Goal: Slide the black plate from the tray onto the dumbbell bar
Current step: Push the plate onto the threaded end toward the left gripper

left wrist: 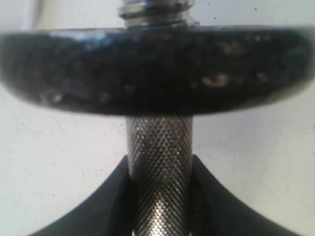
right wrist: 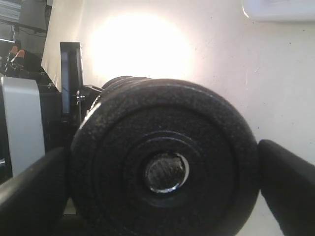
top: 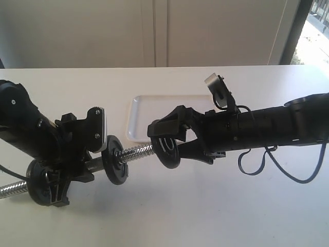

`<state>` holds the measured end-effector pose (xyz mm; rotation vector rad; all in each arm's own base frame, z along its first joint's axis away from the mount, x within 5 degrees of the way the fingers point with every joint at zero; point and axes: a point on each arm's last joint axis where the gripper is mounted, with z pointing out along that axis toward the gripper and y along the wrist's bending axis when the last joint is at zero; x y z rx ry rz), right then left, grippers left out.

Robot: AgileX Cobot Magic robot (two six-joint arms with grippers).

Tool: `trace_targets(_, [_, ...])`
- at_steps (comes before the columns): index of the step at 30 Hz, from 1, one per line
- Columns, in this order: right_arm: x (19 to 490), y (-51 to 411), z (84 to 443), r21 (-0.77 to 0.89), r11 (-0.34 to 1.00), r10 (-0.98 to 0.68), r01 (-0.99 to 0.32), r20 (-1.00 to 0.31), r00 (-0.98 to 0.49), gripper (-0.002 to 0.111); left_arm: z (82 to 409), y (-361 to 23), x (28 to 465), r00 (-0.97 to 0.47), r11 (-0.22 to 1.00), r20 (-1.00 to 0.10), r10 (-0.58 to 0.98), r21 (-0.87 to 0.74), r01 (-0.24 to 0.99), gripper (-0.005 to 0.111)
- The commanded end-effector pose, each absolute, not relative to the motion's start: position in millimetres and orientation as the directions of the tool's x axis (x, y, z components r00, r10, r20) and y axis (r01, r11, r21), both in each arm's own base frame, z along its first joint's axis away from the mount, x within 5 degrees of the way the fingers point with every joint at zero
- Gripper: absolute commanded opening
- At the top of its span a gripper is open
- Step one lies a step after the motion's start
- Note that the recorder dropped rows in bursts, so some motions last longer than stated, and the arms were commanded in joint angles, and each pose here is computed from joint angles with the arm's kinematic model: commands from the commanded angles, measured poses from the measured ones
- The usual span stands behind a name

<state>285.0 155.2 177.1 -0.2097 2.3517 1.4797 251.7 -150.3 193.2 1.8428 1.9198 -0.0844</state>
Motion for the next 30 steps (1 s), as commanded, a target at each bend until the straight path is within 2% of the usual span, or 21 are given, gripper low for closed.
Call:
trace_targets(1, [284.3,158.1,188.4,0.874,0.366,0.092,-0.319,-0.375,-0.923,0.000,215.7,-155.3,253.8,0.031,0.141,-0.441,0.897,0.352,0.925,0.000])
trace_targets(12, [278.6,161.1,195.1,0.892,0.277,0.055,-0.357,-0.385,-0.921,0.000,215.7,-155.3,253.8,0.031,0.141,-0.441,0.897,0.352,0.925,0.000])
trace_targets(30, [273.6,176.2,184.1,0.887,0.304,0.012,-0.348,-0.369,-0.929,0.000,215.7,-155.3,253.8,0.031,0.141,-0.441,0.897,0.352,0.925,0.000])
